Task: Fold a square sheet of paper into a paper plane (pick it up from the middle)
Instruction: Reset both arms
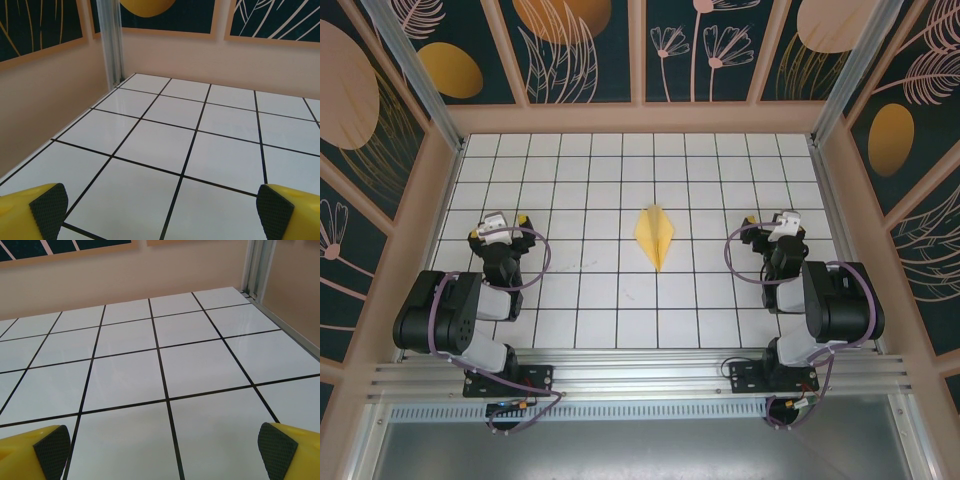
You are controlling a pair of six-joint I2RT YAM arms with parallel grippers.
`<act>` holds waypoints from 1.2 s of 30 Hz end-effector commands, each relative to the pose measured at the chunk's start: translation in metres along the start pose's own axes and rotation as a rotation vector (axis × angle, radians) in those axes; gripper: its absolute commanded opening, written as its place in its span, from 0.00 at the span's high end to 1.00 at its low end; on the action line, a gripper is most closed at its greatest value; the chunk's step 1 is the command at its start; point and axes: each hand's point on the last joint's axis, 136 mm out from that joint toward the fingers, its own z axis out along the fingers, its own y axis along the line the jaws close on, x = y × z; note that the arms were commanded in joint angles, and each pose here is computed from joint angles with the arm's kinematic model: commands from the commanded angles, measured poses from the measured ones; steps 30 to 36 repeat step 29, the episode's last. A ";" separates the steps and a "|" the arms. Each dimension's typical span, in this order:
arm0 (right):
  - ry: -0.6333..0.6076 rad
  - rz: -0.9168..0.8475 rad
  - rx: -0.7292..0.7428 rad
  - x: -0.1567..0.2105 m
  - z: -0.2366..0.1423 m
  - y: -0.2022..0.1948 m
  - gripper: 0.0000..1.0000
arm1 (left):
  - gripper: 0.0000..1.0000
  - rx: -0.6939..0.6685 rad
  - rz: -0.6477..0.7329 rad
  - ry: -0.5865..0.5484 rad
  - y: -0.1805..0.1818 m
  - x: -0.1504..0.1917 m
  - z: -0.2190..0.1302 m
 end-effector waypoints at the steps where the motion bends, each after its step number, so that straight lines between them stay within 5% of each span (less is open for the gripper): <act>1: -0.064 0.016 -0.020 -0.018 0.002 0.004 0.01 | 0.02 0.004 -0.033 -0.061 0.000 -0.017 0.002; 36: -0.062 0.016 -0.020 -0.017 0.002 0.004 0.01 | 0.01 0.010 -0.030 -0.059 -0.001 -0.017 0.003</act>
